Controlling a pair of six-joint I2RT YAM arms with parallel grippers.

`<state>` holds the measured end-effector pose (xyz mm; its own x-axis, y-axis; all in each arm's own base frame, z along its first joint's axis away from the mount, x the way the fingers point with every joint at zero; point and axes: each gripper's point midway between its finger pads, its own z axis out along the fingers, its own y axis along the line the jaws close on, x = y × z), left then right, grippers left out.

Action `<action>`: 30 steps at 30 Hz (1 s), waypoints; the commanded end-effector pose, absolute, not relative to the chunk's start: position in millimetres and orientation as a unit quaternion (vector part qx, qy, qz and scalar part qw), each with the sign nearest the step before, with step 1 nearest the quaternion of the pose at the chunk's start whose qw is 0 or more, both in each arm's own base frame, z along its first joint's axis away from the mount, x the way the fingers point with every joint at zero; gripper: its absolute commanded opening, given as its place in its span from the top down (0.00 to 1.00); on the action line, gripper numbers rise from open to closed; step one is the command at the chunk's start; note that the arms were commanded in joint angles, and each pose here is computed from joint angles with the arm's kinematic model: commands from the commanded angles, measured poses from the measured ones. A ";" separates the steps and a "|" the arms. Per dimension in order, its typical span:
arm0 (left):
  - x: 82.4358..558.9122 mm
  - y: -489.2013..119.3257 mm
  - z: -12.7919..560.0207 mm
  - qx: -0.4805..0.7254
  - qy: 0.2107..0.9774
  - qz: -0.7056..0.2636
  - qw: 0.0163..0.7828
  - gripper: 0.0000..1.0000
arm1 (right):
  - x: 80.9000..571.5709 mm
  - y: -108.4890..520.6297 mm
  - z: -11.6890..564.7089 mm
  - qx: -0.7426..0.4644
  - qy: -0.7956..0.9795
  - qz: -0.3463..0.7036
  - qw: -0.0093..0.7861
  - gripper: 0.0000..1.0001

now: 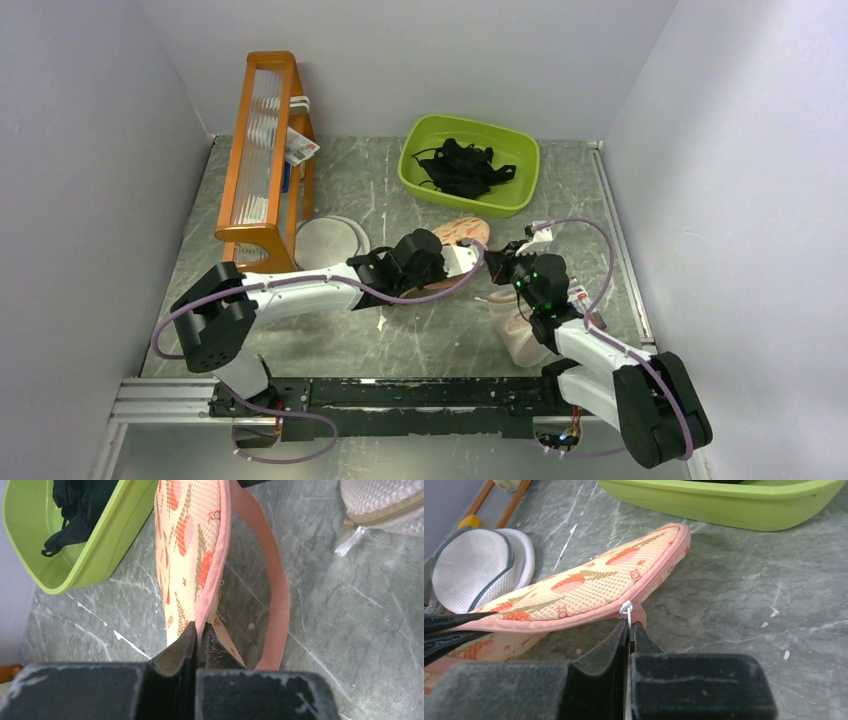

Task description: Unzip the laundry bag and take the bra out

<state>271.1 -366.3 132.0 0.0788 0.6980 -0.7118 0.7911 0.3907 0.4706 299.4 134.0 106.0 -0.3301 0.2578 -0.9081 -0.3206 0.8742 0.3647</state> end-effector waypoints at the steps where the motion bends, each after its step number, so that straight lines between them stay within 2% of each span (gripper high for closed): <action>1: 258.3 -369.0 151.0 0.573 0.652 -0.077 0.490 0.93 | 299.1 123.6 109.9 -0.010 0.769 0.240 0.592 1.00; 5: 245.3 -372.6 154.3 0.595 0.636 -0.106 0.479 0.93 | 291.0 136.1 122.0 -0.051 0.749 0.269 0.604 1.00; 16: 239.7 -372.5 146.2 0.611 0.641 -0.110 0.451 0.92 | 285.9 157.9 120.4 -0.089 0.744 0.318 0.581 1.00; 18: 235.5 -379.2 149.4 0.614 0.639 -0.128 0.445 0.84 | 283.6 165.3 120.6 -0.103 0.743 0.334 0.571 1.00; 20: 231.5 -381.7 147.9 0.616 0.638 -0.140 0.440 0.68 | 279.9 170.2 121.3 -0.113 0.738 0.345 0.569 1.00; 27: 217.7 -392.4 160.0 0.615 0.624 -0.190 0.443 0.22 | 274.5 176.1 126.3 -0.127 0.729 0.352 0.573 1.00; 30: 217.3 -402.7 170.3 0.595 0.623 -0.217 0.460 0.18 | 271.5 181.3 127.4 -0.136 0.727 0.362 0.568 1.00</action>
